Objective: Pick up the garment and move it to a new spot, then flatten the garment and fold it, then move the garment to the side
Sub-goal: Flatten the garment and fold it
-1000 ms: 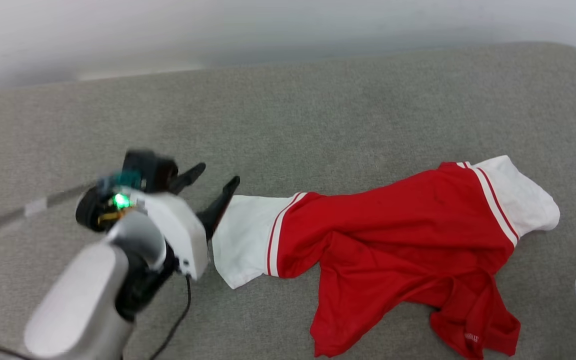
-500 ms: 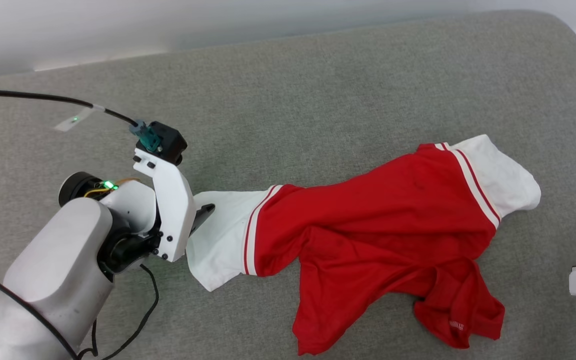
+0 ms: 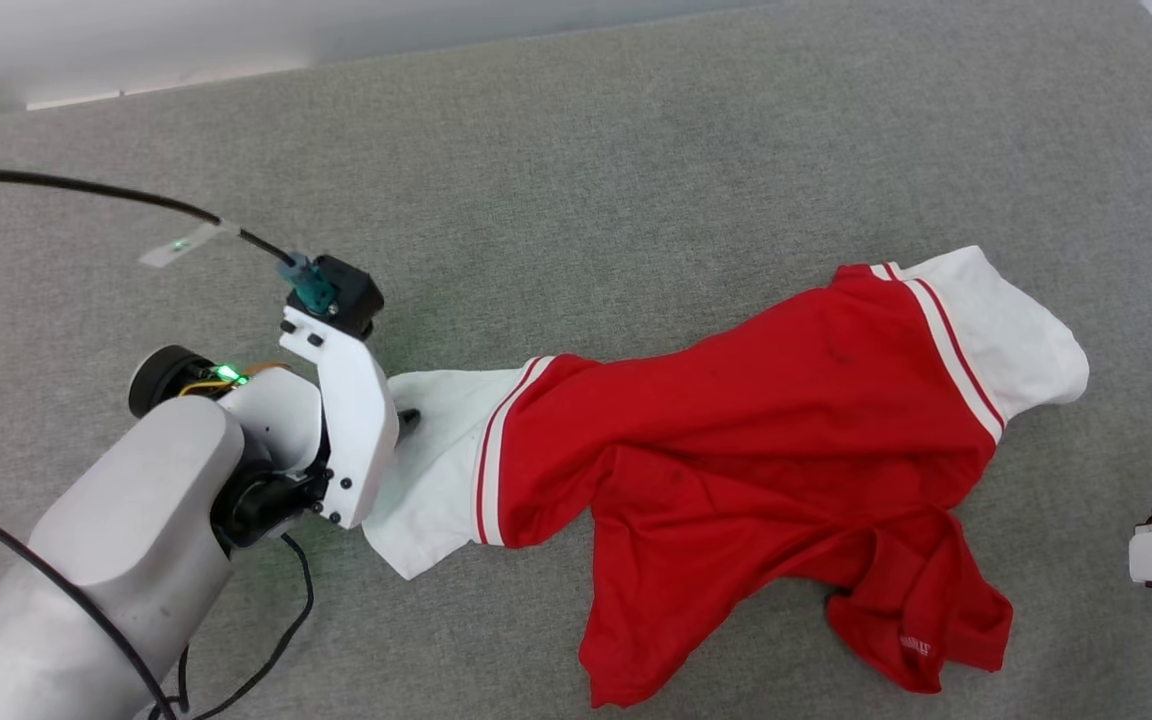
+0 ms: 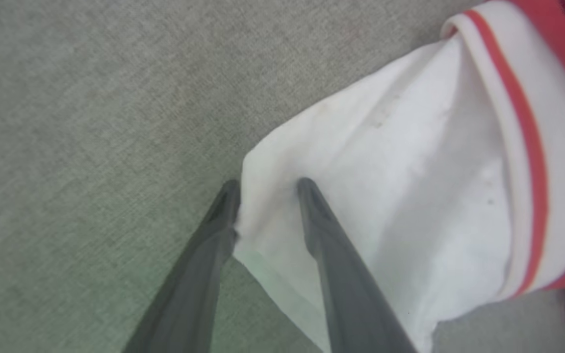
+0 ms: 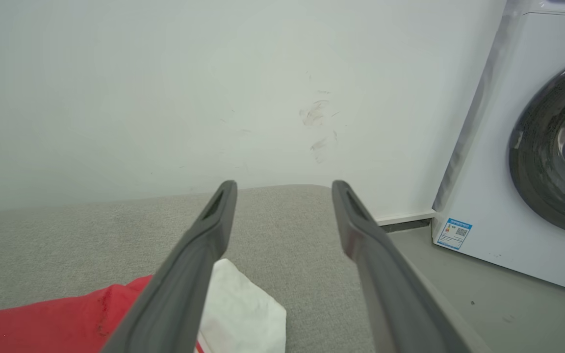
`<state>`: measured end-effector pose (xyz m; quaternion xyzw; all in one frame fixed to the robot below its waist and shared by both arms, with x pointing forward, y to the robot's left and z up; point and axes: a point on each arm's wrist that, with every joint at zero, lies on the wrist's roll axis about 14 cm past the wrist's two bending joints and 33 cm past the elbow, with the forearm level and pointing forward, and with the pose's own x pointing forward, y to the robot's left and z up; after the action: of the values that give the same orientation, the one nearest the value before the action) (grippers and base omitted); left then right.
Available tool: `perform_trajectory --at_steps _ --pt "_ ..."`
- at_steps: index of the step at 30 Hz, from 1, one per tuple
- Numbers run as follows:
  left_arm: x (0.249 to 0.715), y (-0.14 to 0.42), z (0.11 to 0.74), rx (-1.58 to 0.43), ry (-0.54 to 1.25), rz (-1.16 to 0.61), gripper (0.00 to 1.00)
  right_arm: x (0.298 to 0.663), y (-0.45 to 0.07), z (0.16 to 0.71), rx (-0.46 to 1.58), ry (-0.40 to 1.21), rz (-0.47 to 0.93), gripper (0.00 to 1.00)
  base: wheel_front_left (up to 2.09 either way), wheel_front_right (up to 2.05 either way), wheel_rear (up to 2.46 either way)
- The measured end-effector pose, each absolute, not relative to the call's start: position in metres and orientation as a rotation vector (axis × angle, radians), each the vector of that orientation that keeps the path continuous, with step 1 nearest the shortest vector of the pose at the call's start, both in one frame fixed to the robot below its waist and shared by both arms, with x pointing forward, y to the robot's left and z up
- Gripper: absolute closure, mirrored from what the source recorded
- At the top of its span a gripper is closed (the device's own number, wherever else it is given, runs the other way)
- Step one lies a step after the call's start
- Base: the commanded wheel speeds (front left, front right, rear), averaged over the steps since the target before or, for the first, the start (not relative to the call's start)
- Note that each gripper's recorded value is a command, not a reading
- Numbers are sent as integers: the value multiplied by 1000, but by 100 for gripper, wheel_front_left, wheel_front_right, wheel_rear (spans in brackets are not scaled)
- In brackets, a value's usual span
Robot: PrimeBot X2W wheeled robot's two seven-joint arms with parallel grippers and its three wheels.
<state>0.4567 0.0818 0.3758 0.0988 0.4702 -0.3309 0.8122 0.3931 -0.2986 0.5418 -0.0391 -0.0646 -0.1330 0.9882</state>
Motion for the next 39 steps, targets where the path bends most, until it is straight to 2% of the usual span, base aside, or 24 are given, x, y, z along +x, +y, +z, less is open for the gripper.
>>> perform_trajectory --at_steps 8,16,25,34,39 --pt "473 104 395 178 865 -621 100 393 -295 547 -85 -129 -252 0 0 0 0" --pt "495 142 459 126 602 -490 100 392 -285 543 -71 -65 -204 0 0 0 0" --pt "480 157 521 72 354 -422 100 396 -261 494 -76 232 -82 0 0 0 0" --pt "451 146 541 65 280 -446 100 424 -249 469 -154 619 92 0 0 0 0" --pt "441 135 547 68 260 -480 100 454 -260 466 -191 776 114 0 0 0 0"
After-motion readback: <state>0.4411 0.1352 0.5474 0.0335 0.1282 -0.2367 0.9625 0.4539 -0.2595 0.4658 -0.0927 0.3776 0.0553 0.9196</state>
